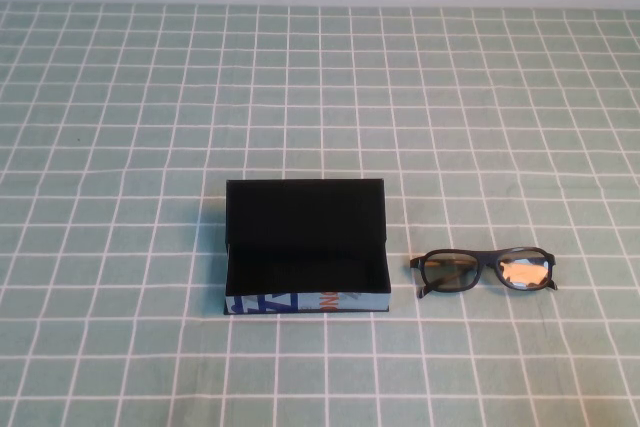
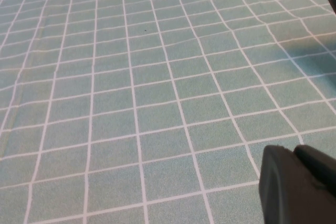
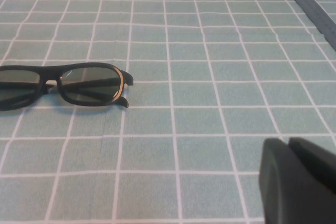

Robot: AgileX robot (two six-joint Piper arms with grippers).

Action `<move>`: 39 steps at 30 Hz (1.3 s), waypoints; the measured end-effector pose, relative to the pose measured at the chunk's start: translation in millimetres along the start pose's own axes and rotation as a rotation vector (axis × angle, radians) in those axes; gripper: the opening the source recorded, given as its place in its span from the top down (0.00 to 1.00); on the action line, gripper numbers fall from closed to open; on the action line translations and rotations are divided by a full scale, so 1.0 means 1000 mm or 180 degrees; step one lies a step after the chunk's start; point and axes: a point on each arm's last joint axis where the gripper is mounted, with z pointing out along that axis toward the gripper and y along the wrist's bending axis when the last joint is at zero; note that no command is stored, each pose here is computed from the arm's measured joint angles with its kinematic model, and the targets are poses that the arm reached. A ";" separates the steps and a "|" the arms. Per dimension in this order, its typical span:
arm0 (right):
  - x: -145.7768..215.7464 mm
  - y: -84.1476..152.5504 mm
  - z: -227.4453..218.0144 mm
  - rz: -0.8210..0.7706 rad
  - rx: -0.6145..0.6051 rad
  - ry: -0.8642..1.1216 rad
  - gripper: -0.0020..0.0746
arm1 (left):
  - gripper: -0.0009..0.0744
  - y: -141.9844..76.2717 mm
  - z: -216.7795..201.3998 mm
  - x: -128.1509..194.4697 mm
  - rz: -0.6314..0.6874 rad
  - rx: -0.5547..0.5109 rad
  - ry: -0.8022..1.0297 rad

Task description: Return glasses to glasses case

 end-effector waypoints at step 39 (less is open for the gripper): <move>-0.068 0.000 -0.031 0.0055 -0.0025 -0.2758 0.99 | 0.99 0.004 0.000 -0.001 0.0393 -0.0135 -0.0054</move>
